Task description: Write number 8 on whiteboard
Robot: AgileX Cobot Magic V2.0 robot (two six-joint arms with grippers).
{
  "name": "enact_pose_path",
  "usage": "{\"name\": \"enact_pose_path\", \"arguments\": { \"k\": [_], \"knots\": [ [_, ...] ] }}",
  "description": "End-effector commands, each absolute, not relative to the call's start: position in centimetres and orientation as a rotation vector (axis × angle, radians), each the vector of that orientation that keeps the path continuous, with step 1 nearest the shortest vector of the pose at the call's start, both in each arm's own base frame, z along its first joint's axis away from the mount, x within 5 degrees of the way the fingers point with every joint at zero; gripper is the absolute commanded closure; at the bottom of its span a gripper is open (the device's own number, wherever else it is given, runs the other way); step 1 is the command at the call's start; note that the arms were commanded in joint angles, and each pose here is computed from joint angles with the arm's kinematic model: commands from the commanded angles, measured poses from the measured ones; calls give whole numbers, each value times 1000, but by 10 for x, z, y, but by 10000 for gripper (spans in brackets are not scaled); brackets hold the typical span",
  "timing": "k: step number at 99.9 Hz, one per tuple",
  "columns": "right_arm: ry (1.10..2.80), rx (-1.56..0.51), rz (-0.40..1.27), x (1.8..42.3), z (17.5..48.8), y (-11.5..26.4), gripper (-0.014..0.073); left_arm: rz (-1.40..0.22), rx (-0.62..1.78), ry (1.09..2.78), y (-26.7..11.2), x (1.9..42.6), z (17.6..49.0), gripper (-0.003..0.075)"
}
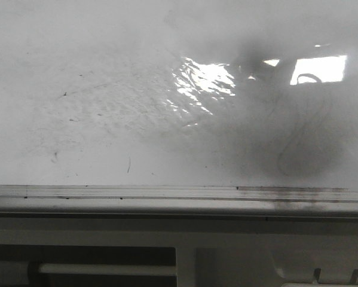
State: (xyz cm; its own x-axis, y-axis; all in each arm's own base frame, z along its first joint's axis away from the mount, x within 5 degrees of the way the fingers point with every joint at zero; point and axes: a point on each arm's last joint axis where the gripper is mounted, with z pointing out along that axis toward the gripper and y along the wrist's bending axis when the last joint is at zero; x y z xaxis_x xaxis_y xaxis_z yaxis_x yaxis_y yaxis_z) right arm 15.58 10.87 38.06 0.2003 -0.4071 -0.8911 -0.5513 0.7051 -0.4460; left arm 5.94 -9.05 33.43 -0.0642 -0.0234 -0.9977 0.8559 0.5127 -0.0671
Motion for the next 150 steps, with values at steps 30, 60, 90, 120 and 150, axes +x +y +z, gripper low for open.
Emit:
{"name": "enact_pose_path", "arguments": {
  "k": [30, 60, 90, 120, 150],
  "knots": [
    [1356, -587, 156, 166, 370, 102, 629, -869, 721, 1449, -90, 61, 344, 737],
    [1372, -489, 88, 168, 326, 92, 630, -884, 744, 1451, -91, 59, 343, 741],
    [1470, -475, 94, 189, 308, 105, 667, -893, 759, 1452, -92, 58, 342, 741],
    [1546, -581, 190, 180, 304, 117, 666, -913, 789, 1454, -93, 55, 341, 741],
    [1593, -561, 117, 170, 314, 84, 662, -913, 789, 1454, -93, 55, 341, 741]
  ]
}}
